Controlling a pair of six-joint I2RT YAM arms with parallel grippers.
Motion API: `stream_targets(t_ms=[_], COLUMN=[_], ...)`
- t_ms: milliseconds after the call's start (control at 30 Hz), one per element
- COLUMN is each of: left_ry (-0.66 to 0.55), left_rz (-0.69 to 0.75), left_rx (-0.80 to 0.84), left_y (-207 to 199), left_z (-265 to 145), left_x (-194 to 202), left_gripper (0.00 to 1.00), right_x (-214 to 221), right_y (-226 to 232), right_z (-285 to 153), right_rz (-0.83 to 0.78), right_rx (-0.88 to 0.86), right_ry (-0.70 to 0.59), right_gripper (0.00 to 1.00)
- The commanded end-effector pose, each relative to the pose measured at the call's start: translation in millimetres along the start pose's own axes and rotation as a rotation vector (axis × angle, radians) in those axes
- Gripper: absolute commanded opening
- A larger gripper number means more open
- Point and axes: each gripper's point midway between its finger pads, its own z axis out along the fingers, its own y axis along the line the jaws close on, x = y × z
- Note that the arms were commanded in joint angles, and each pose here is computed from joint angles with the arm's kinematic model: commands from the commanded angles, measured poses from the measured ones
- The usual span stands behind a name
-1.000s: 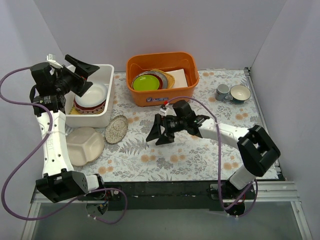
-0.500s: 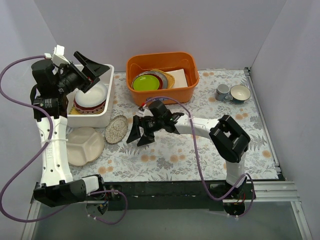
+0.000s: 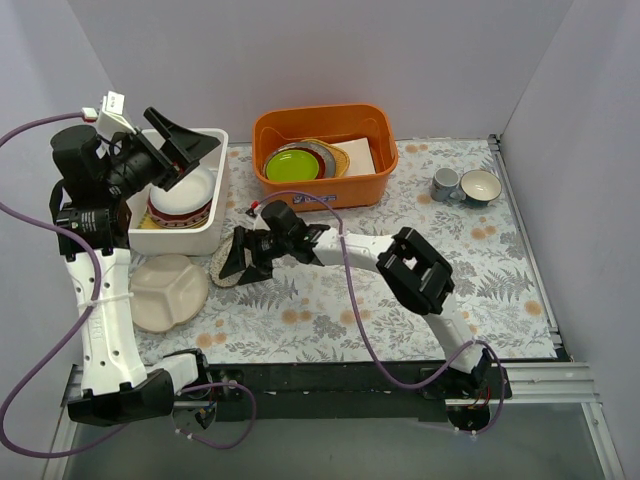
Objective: Place the plates into the plastic bin on the countertop
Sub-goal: Move the plate to the corner of the board.
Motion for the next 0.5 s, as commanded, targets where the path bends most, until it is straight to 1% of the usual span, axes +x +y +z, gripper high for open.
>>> stream_targets(t_ms=[0, 33, 67, 100, 133, 200, 300, 367, 467], left_ry=[0.013, 0.013, 0.013, 0.013, 0.012, 0.017, 0.021, 0.024, 0.032], left_rz=[0.037, 0.042, 0.042, 0.042, 0.045, 0.040, 0.032, 0.032, 0.024], left_rx=[0.049, 0.051, 0.047, 0.041, 0.032, 0.029, 0.029, 0.028, 0.026], left_y=[-23, -24, -23, -21, -19, -16, -14, -12, -9], left_z=[-15, -16, -16, -16, -16, -15, -15, -14, -13], left_x=[4, 5, 5, 5, 6, 8, 11, 12, 15], left_gripper=[0.98, 0.98, 0.98, 0.98, 0.98, 0.98, 0.98, 0.98, 0.98], right_x=[-27, -21, -33, -31, -28, -31, -24, -21, -15], right_y=[30, 5, 25, 20, 4, 4, -17, -24, -30], right_z=[22, 34, 36, 41, 48, 51, 54, 54, 57], right_rz=[-0.040, -0.013, -0.050, -0.044, -0.029, -0.030, 0.001, 0.012, 0.024], right_rx=[-0.063, 0.006, -0.018, 0.005, 0.047, 0.072, 0.129, 0.143, 0.152], right_ry=[-0.042, -0.004, -0.020, -0.003, 0.020, 0.019, 0.037, 0.042, 0.050], right_gripper=[0.79, 0.77, 0.76, 0.75, 0.72, 0.70, 0.67, 0.63, 0.61])
